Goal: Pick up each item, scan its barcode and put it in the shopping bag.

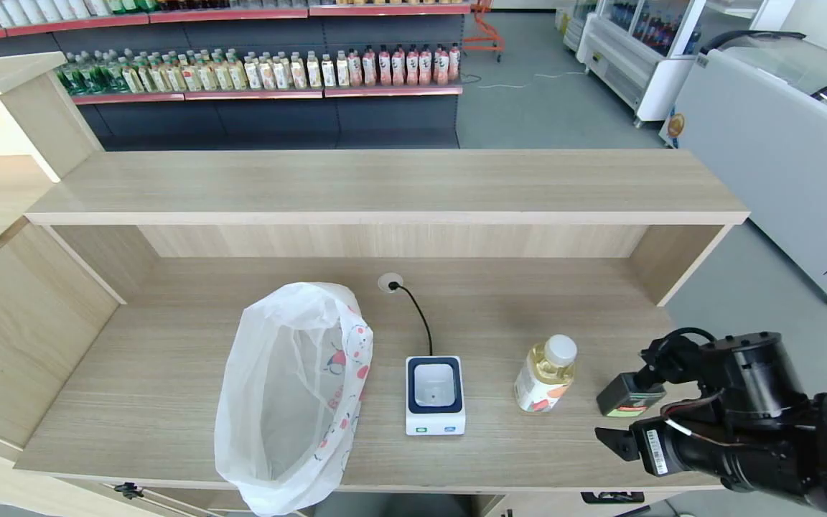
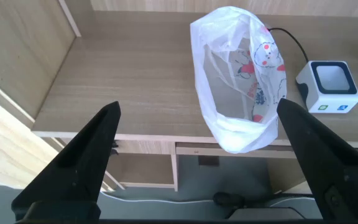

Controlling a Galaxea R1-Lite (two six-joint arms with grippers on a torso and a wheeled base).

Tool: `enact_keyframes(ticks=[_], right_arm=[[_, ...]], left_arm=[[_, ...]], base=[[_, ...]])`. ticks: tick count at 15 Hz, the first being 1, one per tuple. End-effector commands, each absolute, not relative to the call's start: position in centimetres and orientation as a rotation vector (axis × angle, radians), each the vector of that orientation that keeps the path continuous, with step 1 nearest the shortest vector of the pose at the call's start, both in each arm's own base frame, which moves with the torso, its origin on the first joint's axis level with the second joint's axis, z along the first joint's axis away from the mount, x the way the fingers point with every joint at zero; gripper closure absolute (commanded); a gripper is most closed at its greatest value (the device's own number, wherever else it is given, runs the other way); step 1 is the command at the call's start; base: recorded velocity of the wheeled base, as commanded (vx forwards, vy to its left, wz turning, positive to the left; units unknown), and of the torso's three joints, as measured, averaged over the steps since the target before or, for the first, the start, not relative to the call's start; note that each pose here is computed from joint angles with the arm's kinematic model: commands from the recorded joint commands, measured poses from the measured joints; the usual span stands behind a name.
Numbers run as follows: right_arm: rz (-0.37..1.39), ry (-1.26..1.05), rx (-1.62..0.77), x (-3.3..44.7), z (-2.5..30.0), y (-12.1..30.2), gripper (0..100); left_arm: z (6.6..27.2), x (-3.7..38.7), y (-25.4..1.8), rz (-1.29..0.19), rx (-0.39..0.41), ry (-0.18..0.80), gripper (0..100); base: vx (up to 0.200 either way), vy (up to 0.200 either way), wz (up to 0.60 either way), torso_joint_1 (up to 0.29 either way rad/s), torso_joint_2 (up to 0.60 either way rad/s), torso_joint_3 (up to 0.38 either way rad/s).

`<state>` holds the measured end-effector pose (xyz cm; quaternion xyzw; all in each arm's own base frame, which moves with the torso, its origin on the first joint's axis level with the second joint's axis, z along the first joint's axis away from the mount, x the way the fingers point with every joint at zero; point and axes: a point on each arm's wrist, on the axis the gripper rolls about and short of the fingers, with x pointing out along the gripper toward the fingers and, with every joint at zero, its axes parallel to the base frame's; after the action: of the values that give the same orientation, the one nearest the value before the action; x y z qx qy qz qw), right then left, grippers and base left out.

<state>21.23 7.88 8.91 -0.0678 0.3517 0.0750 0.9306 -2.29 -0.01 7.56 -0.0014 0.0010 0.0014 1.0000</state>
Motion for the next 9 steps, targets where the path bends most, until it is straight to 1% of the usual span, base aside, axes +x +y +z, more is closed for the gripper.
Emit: enact_keyframes(ticks=[1,4,9], right_arm=[[0.131,0.769,-0.185,22.9,5.6,8.9,0],[0.135,0.712,-0.18,24.1,3.9,9.9,0],[0.183,0.573,-0.133,26.2,2.6,12.0,0]], left_arm=[[7.6,-2.3,0.0,0.003,-0.003,0.002,0],[7.6,-2.3,0.0,0.003,-0.003,0.002,0],[7.6,-2.3,0.0,0.003,-0.003,0.002,0]], base=[[0.0,0.0,0.0,0.0,0.0,0.0],[0.0,0.0,0.0,0.0,0.0,0.0],[0.0,0.0,0.0,0.0,0.0,0.0]])
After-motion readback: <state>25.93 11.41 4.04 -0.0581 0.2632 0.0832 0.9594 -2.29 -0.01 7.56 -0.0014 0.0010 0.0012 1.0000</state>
